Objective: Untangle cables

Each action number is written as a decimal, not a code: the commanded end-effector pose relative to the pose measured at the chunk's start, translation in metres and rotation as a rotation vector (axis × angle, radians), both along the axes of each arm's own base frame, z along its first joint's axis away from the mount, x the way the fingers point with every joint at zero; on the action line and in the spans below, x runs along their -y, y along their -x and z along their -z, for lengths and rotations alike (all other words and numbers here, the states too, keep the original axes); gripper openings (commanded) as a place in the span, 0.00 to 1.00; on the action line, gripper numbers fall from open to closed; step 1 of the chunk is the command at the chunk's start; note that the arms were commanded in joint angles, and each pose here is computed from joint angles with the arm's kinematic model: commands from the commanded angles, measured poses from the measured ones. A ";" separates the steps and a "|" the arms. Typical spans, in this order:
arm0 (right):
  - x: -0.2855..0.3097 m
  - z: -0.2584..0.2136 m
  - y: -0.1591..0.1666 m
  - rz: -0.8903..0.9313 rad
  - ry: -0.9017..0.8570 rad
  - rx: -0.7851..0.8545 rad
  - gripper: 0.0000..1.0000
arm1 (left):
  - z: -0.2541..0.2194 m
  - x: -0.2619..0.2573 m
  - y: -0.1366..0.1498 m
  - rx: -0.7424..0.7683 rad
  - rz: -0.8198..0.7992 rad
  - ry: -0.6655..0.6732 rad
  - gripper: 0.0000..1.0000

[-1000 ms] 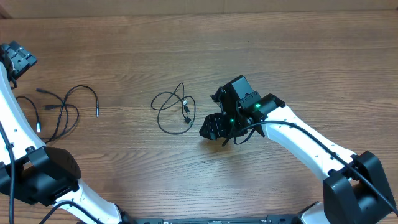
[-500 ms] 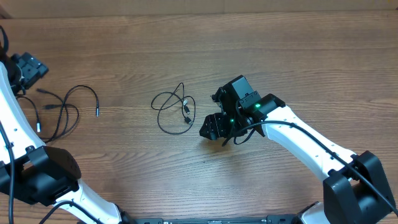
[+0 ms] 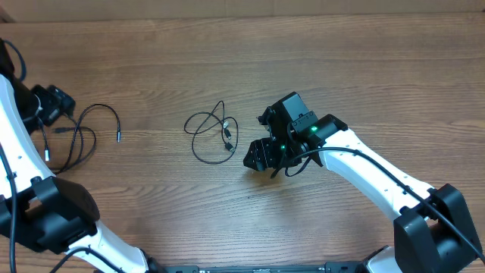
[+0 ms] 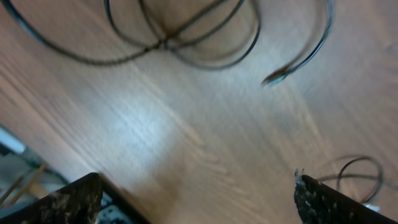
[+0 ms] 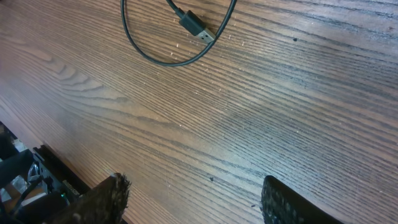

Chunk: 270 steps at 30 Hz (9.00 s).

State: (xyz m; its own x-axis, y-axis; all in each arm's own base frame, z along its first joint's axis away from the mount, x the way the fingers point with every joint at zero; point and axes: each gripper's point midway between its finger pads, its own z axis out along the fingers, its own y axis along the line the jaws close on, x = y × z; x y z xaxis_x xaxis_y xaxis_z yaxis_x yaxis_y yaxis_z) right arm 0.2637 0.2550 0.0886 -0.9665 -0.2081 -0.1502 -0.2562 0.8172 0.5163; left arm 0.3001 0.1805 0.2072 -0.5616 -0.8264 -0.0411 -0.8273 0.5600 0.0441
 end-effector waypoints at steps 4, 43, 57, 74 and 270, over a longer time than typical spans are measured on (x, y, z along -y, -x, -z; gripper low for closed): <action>-0.001 0.000 0.000 -0.010 0.001 0.008 0.67 | -0.010 0.023 0.035 0.078 -0.005 -0.014 0.98; 0.001 0.001 0.004 -0.010 0.013 -0.011 0.67 | 0.073 -0.115 0.072 0.218 -0.565 -0.451 0.84; 0.003 0.002 0.007 -0.009 0.020 -0.023 0.67 | 0.083 -0.133 0.056 0.259 -0.573 -0.491 0.63; 0.003 0.002 0.007 -0.009 0.021 -0.024 0.67 | 0.000 -0.018 -0.124 1.061 0.230 0.078 0.04; 0.008 0.005 0.014 0.019 0.041 -0.073 0.67 | 0.074 0.241 -0.177 0.494 1.231 -0.097 0.04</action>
